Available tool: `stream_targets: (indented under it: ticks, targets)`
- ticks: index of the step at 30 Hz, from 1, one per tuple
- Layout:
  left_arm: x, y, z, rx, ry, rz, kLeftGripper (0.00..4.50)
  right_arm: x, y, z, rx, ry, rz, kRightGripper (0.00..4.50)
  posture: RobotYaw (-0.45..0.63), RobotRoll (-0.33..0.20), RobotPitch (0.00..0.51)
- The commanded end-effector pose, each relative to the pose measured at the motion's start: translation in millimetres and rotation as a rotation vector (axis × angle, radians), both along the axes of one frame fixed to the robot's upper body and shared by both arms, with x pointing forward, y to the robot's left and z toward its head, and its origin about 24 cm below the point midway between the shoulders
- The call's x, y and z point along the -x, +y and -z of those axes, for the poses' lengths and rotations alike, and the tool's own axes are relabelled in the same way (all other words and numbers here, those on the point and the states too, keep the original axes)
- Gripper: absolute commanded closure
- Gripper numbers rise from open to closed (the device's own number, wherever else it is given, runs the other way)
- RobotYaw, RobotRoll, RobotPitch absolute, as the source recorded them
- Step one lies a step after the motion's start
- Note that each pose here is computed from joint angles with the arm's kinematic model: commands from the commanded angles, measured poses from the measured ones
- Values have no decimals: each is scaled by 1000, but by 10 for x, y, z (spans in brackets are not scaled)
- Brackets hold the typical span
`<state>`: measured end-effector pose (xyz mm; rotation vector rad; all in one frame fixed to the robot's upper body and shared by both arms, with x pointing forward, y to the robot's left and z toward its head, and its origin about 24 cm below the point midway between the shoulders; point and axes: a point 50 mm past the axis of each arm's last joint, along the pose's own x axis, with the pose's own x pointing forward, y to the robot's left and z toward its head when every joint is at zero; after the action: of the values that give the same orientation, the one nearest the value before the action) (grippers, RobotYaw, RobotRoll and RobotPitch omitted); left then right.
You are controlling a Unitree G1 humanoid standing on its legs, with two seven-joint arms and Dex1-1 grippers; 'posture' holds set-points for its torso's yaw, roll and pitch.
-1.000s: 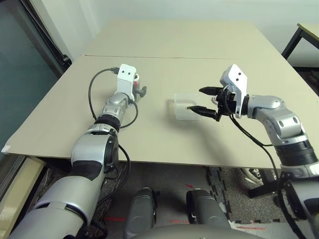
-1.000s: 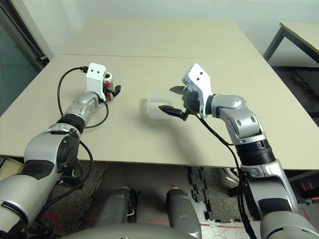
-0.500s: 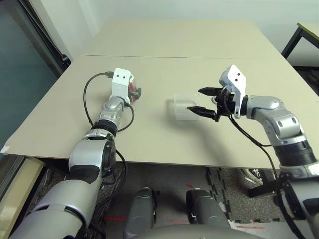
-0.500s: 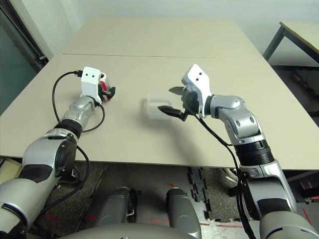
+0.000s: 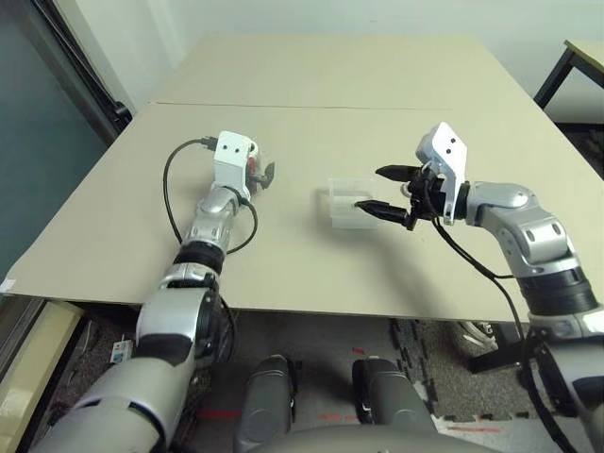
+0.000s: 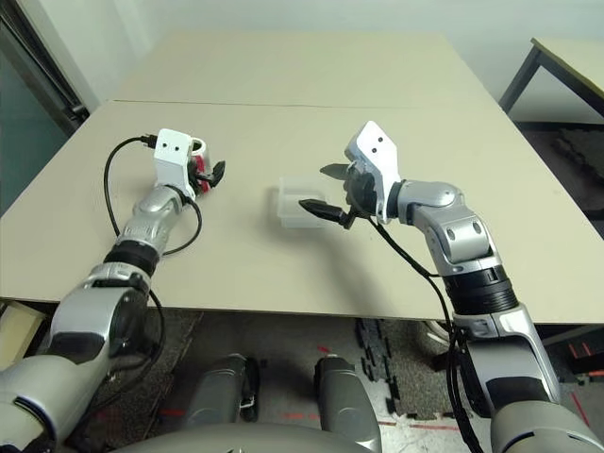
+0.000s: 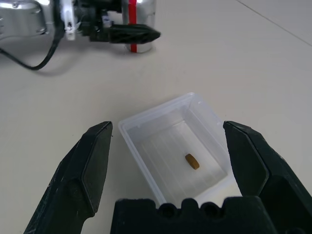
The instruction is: Pour the medicine from the bottle into the box.
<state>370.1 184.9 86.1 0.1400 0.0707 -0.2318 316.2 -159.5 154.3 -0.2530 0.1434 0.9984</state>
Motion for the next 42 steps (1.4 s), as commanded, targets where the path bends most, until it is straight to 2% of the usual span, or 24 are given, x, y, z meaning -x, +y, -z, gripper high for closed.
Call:
stream_targets:
  ticks: [1,8,16,19,22,26,29,31,34,37,42]
  targets:
    - [109,-17,53,14,43,10,25,21,-19,17,-13,8,8,0,41,0,111]
    - [222,216,29,39,55,-91,25,15,10,30,-16,18,-3,0,60,0,116]
    - [266,244,-25,52,37,-115,25,-4,-40,18,-16,16,10,0,59,0,108]
    - [385,213,-33,65,35,-100,25,18,-89,18,-33,19,38,0,60,0,105]
    - [569,140,-42,81,43,-57,25,57,-191,26,-53,23,85,0,68,0,105]
    - [889,78,-138,70,47,11,25,135,-359,65,-79,35,172,0,78,0,106]
    - [1075,221,-214,61,48,-21,25,150,-515,99,-106,39,283,0,96,0,108]
    - [1143,359,-264,60,42,-77,25,125,-671,119,-127,36,405,0,119,0,112]
    - [1154,673,-373,49,6,-187,25,71,-906,130,-200,35,620,0,133,0,116]
    - [1095,915,-424,55,-11,-270,25,12,-1066,160,-265,29,772,0,140,0,118]
    - [907,1184,-429,84,-45,-355,25,-61,-1332,202,-223,-30,1006,0,129,0,119]
